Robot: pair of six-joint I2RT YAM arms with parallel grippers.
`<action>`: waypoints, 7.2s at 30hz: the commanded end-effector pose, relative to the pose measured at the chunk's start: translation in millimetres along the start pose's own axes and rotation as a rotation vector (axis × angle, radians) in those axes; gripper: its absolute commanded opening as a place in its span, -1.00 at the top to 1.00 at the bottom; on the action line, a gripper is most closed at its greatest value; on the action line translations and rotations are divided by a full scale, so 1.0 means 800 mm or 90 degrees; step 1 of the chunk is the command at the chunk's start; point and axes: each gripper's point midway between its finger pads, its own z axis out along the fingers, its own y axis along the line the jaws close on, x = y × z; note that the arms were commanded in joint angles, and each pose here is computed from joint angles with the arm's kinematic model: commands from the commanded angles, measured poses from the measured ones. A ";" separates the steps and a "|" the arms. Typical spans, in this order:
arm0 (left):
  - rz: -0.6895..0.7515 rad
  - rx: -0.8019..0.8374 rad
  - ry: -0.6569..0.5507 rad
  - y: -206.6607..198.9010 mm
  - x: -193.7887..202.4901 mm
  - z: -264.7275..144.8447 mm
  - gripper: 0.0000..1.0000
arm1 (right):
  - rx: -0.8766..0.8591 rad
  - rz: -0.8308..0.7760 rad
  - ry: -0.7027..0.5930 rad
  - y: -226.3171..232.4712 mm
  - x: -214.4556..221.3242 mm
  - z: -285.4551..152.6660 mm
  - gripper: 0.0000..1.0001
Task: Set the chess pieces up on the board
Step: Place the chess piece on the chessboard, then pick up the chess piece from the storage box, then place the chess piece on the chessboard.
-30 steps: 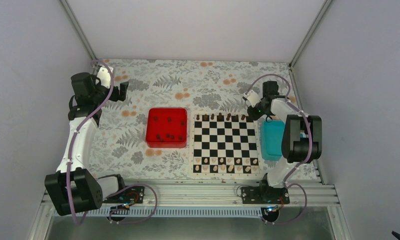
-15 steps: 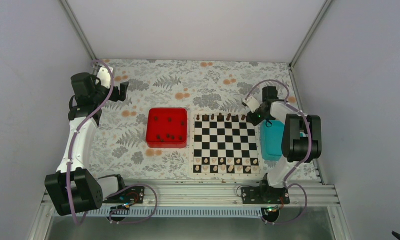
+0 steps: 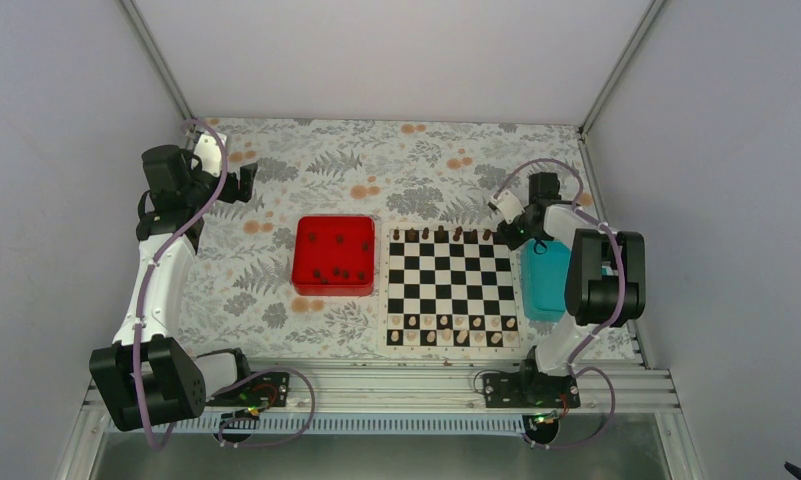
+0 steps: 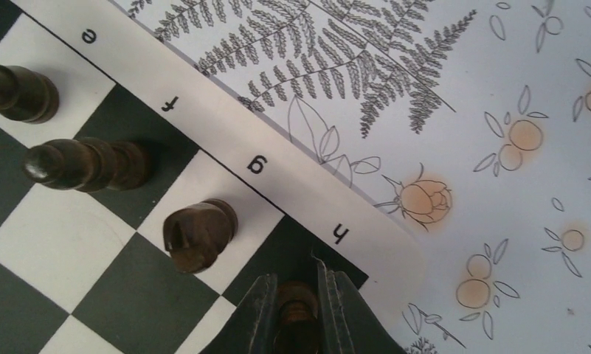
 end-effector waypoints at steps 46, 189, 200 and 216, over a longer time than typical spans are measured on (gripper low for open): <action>0.002 0.019 -0.007 -0.004 -0.004 -0.001 -1.00 | -0.031 -0.211 -0.216 0.120 -0.228 -0.194 0.00; -0.001 0.018 -0.018 0.000 -0.007 -0.010 -1.00 | -0.137 -0.315 -0.032 0.282 -0.146 0.079 0.91; 0.000 0.020 -0.017 -0.001 -0.006 -0.009 -1.00 | -0.136 -0.313 -0.026 0.280 -0.147 0.079 0.63; 0.001 0.019 -0.019 -0.001 -0.007 -0.010 -1.00 | -0.130 -0.374 -0.185 0.306 -0.288 -0.077 0.19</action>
